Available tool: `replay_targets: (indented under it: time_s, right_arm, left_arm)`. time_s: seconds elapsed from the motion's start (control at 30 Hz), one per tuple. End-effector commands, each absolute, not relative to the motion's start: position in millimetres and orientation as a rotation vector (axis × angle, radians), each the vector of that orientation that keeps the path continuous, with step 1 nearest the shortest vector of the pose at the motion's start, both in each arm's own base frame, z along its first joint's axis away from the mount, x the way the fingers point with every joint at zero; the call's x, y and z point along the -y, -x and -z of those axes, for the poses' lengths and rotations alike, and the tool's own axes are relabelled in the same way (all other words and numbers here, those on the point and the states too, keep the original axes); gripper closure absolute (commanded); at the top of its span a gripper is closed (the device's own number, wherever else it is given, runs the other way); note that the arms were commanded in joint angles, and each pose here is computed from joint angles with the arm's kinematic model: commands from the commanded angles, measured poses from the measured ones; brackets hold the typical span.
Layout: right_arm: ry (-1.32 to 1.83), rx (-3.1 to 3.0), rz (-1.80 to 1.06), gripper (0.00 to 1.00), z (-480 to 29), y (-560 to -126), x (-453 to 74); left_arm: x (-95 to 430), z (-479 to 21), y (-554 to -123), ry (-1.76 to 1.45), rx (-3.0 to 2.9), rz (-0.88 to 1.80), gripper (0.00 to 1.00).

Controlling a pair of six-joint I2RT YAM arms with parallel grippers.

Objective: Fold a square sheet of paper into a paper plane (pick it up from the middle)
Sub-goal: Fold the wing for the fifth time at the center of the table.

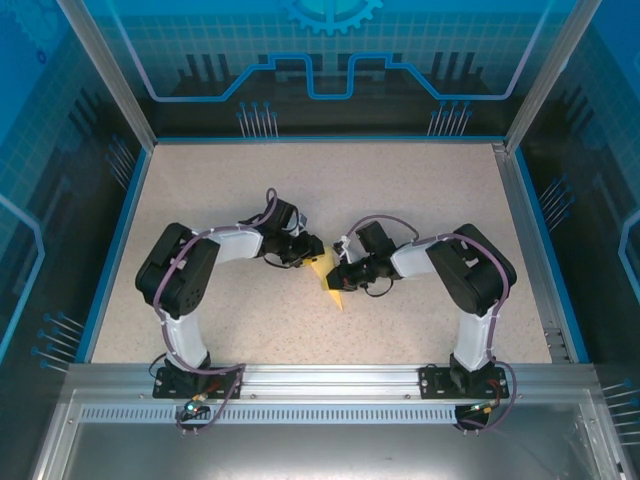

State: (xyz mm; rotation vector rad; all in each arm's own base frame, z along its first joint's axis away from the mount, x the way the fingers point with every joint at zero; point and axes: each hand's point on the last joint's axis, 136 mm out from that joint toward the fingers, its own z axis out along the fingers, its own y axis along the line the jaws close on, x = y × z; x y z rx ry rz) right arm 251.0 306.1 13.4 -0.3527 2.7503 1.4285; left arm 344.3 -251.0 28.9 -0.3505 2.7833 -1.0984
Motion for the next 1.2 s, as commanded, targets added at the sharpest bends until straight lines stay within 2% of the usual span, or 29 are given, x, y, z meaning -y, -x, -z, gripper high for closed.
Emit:
replay_targets:
  time_s: [0.0, 0.23, 0.4, 0.67, 1.17]
  right_arm:
    - [0.183, -2.946, -1.332, 0.98, 14, -227, -281]
    - [0.214, -2.853, -1.349, 0.95, -25, -246, -297]
    - [0.243, -2.882, -1.331, 0.93, -24, -248, -307]
    - [0.217, -3.016, -1.254, 0.93, 9, -214, -283]
    - [0.203, -3.055, -1.253, 0.93, 13, -177, -260]
  left_arm:
    - [243, -9, -341, 0.416, -2.816, 1.032, 0.66]
    - [234, 14, -330, 0.437, -2.887, 0.943, 0.67]
    - [230, 20, -326, 0.448, -2.902, 0.917, 0.67]
    - [228, 24, -328, 0.469, -2.920, 0.887, 0.68]
    - [227, 27, -328, 0.483, -2.926, 0.869, 0.68]
